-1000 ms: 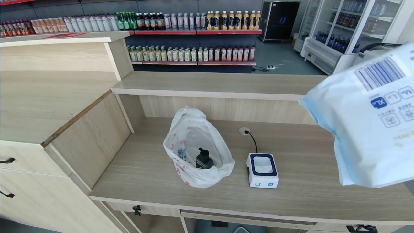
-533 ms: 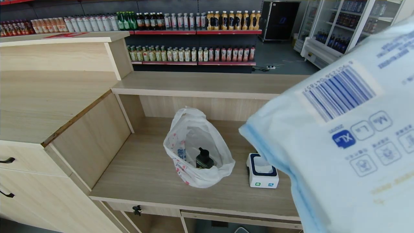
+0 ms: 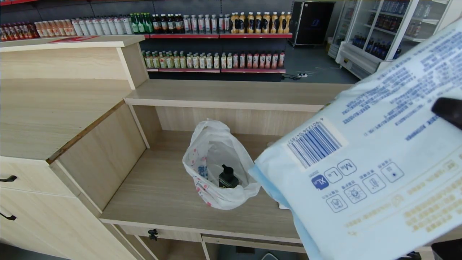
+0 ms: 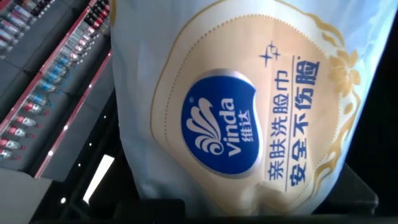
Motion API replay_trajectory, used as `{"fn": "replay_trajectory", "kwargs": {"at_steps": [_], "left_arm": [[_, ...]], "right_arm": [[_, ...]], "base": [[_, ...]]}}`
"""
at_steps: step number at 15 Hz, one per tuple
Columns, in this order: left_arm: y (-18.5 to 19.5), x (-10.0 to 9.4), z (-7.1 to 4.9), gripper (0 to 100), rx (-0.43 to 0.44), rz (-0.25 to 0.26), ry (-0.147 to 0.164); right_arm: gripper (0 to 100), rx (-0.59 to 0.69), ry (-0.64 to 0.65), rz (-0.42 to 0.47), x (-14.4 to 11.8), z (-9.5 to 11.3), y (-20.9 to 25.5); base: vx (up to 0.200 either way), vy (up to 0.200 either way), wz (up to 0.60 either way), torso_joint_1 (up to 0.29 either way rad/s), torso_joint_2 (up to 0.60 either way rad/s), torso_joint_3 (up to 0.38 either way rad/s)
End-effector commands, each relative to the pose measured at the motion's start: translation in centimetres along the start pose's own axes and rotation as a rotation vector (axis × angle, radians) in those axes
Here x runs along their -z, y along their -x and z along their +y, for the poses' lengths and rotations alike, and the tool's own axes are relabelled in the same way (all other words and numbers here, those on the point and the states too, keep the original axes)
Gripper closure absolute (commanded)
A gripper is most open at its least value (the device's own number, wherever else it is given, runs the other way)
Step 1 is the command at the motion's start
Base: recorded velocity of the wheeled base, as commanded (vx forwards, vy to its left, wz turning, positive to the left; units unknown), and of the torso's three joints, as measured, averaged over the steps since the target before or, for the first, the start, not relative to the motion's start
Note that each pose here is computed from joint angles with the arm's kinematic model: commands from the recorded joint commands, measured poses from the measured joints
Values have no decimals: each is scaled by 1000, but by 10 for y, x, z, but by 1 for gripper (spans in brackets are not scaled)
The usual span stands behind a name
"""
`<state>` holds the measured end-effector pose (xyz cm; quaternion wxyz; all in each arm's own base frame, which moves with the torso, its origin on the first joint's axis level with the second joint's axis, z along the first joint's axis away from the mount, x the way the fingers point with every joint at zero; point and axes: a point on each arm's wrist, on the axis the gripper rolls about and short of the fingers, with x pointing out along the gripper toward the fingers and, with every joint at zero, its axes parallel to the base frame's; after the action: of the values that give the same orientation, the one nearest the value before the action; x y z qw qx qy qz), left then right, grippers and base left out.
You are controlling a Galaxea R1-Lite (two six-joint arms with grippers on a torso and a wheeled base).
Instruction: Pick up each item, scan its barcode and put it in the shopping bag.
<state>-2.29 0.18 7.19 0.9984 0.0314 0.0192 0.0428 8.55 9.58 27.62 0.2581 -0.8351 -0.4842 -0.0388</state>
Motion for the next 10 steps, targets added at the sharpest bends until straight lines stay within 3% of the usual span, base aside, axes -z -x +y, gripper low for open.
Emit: {"fn": "replay_trajectory", "kwargs": {"at_steps": [1, 10], "left_arm": [[0, 0, 0, 0, -1, 0, 0], [0, 0, 0, 0, -1, 0, 0]], "right_arm": [[100, -24, 21, 50, 12, -4, 21], [100, -67, 15, 3, 10, -4, 32]], "base": [[0, 0, 0, 0, 0, 0], [0, 0, 0, 0, 0, 0]]}}
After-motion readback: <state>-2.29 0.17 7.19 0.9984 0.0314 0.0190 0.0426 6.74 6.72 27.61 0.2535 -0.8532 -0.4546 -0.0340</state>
